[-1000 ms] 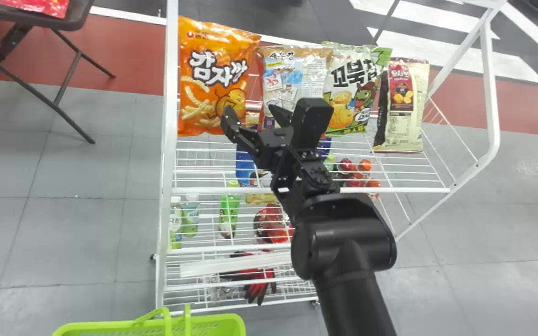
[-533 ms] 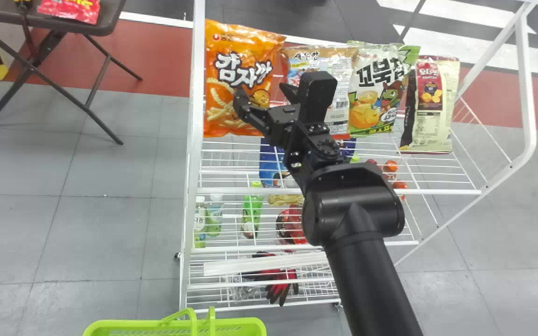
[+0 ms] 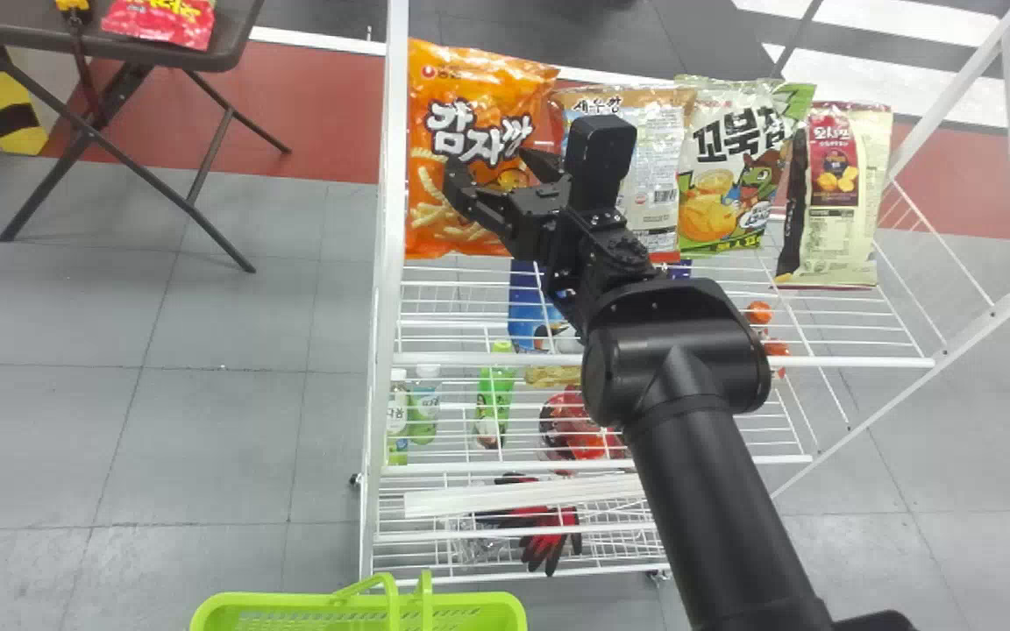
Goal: Hold basket handle with left hand then pick Gamjakkang with right hand and place into basket
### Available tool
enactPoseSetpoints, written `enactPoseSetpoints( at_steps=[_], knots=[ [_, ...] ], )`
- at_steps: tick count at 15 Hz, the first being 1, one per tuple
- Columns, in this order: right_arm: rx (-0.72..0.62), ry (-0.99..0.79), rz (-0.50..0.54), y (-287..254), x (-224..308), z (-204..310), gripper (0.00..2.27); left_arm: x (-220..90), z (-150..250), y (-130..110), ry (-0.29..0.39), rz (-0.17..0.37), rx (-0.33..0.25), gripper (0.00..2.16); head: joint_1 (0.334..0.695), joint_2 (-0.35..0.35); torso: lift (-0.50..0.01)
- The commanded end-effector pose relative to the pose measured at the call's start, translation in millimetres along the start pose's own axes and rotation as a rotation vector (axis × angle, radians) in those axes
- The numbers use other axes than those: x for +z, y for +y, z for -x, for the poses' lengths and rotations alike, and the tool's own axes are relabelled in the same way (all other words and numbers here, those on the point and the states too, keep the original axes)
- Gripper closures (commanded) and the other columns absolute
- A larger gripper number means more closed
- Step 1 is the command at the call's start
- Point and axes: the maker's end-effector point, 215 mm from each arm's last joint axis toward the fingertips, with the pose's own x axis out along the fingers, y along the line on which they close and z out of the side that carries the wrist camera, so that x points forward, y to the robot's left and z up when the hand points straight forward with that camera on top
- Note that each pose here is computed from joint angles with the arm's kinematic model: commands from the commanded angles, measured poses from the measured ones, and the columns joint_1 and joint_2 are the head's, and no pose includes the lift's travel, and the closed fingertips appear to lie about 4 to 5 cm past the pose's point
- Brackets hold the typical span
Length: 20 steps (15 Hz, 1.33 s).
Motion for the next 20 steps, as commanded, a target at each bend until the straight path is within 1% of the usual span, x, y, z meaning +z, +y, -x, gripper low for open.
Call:
enactPoseSetpoints(
  at_steps=[1,2,3,4,5,6,8,11,14,17,20],
  knots=[
    [0.042,0.031,-0.017,14.4,-6.1,-4.4,0.49,0.2,-1.6,0.5,0.001,-0.002,-0.004,2.13,0.695,-0.211,-0.019],
    [0.052,0.050,-0.019,17.4,-10.5,-5.0,0.71,0.8,-1.7,0.7,-0.001,-0.006,-0.004,2.13,0.695,-0.205,-0.019],
    [0.073,0.054,-0.023,21.0,-9.6,-5.5,1.17,1.4,-1.8,0.8,-0.004,-0.010,-0.004,2.13,0.695,-0.199,-0.019],
    [0.078,0.053,-0.027,24.5,-11.2,-4.5,1.76,1.4,-1.8,0.8,-0.004,-0.010,-0.004,2.13,0.695,-0.193,-0.019],
    [0.073,0.048,-0.021,24.5,-10.4,-4.3,2.12,0.9,-1.9,0.5,-0.002,-0.011,-0.005,2.13,0.695,-0.183,-0.019],
    [0.070,0.033,-0.003,26.8,-6.3,-3.7,2.25,2.1,-1.4,1.1,-0.005,-0.016,-0.003,2.13,0.695,-0.181,-0.019],
    [0.057,-0.001,0.013,26.7,1.2,-0.4,2.25,1.5,-2.5,1.2,-0.001,-0.013,-0.003,2.13,0.695,-0.179,-0.019],
    [0.028,-0.036,0.007,23.8,10.4,11.2,2.25,1.3,-5.2,-0.7,0.005,-0.017,-0.007,2.13,0.695,-0.183,-0.019],
    [0.047,-0.041,-0.050,37.2,21.4,30.4,2.25,2.3,-6.1,-2.6,0.006,-0.014,-0.009,2.13,0.695,-0.195,-0.019],
    [0.082,0.011,-0.155,49.1,21.2,65.8,2.25,2.1,-8.8,-6.1,0.015,-0.023,-0.006,2.13,0.695,-0.194,-0.019],
    [0.067,0.049,-0.171,28.7,21.7,122.9,2.25,1.9,-9.6,-8.2,0.023,-0.031,-0.008,2.13,0.695,-0.211,-0.019]
  ],
)
